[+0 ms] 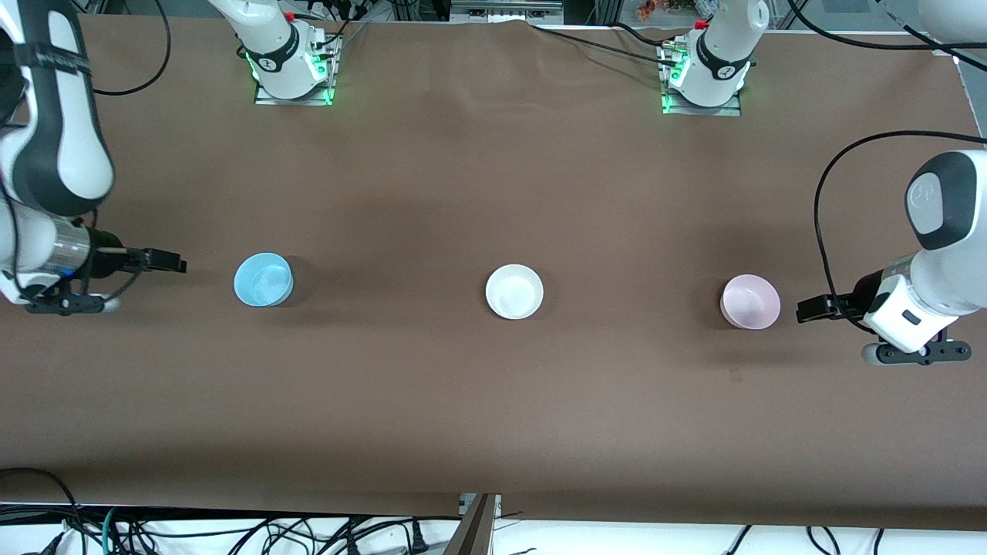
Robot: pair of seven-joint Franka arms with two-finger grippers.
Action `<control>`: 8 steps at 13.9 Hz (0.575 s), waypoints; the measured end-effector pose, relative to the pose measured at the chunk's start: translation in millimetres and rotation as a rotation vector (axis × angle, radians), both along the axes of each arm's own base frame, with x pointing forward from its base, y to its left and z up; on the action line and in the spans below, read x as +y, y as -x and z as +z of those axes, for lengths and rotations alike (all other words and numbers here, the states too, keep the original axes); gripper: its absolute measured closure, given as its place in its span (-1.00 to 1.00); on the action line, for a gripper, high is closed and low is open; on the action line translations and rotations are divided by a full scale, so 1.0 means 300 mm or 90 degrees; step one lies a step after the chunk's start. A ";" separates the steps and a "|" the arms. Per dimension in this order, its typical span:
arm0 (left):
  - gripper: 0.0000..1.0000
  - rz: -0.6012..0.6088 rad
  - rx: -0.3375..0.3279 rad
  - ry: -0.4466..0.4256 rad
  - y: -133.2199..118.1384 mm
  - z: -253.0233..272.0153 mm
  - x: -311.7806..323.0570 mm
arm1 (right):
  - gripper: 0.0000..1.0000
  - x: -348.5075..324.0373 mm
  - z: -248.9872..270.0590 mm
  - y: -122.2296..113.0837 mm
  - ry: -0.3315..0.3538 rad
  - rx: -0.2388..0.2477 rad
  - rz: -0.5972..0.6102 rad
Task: Stack pink and blue bowls on white bowl
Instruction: 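Move the left gripper to the pink bowl while the right gripper reaches blue, then grasp the pink bowl with the left gripper while the right gripper grasps blue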
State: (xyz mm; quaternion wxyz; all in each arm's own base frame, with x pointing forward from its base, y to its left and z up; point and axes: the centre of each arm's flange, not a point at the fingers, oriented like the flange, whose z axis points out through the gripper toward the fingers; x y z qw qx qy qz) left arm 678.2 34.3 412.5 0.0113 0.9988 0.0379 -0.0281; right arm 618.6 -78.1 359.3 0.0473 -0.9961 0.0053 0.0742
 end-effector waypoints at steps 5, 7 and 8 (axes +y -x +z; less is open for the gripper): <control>-1.00 -0.005 0.005 -0.009 -0.020 -0.086 0.007 | -0.99 0.012 -0.200 0.008 -0.016 -0.018 -0.021; -1.00 -0.005 -0.002 -0.007 -0.026 -0.144 0.005 | -0.99 0.028 -0.261 -0.003 -0.019 -0.026 -0.022; -1.00 -0.006 -0.004 -0.006 -0.025 -0.172 0.002 | -0.99 0.044 -0.294 -0.006 -0.020 -0.030 -0.019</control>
